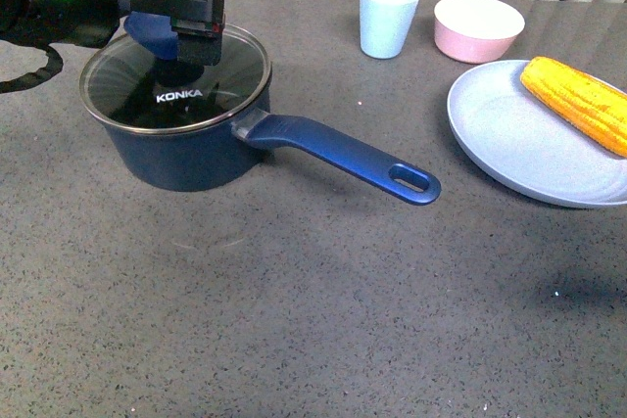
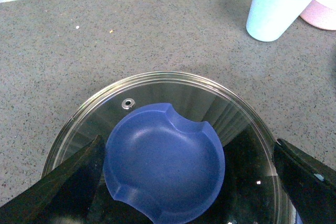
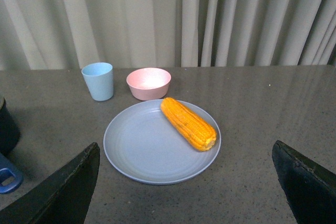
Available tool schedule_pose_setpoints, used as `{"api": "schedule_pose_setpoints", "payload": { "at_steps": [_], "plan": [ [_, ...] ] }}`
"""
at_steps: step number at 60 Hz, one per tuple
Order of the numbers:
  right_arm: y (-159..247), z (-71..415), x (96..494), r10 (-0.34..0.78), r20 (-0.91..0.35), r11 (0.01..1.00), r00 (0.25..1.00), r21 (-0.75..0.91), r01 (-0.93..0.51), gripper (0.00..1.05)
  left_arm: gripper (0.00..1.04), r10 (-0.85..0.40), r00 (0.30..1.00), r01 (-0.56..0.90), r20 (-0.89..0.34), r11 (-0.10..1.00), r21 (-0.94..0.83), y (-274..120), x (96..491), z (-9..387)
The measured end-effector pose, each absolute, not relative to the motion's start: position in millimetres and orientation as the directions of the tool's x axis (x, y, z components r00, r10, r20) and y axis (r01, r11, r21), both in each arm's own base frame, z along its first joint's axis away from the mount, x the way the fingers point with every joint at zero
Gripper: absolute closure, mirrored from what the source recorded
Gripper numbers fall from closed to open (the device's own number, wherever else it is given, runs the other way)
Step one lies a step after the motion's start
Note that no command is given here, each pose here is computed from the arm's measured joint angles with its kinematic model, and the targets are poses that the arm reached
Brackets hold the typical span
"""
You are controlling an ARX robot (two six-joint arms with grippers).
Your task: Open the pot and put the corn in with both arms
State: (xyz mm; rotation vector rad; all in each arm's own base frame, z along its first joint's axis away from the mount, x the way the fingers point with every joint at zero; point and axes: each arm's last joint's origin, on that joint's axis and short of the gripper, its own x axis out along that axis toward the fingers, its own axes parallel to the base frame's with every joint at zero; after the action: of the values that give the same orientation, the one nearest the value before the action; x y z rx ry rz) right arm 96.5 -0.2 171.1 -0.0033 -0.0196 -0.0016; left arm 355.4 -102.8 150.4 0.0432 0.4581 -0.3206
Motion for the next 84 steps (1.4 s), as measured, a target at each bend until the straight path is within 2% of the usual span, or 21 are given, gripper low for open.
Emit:
{"api": "schedule_pose_setpoints", "payload": {
  "at_steps": [23, 52, 84],
  "plan": [
    [-0.2, 171.1, 96.5, -0.002, 0.020, 1.000, 1.000, -0.003, 0.002, 0.09, 0.09, -0.259, 0.880, 0.269, -0.398, 0.963, -0.032, -95.8, 362.0, 151.6],
    [-0.2, 171.1, 96.5, -0.002, 0.020, 1.000, 1.000, -0.003, 0.002, 0.09, 0.09, -0.249, 0.864, 0.261, -0.439, 0.965, -0.033, -95.0, 367.5, 133.1],
    [-0.2, 171.1, 96.5, -0.002, 0.020, 1.000, 1.000, -0.003, 0.002, 0.09, 0.10, -0.247, 0.862, 0.257, -0.442, 0.966, -0.037, -95.3, 369.6, 133.0]
  ]
}}
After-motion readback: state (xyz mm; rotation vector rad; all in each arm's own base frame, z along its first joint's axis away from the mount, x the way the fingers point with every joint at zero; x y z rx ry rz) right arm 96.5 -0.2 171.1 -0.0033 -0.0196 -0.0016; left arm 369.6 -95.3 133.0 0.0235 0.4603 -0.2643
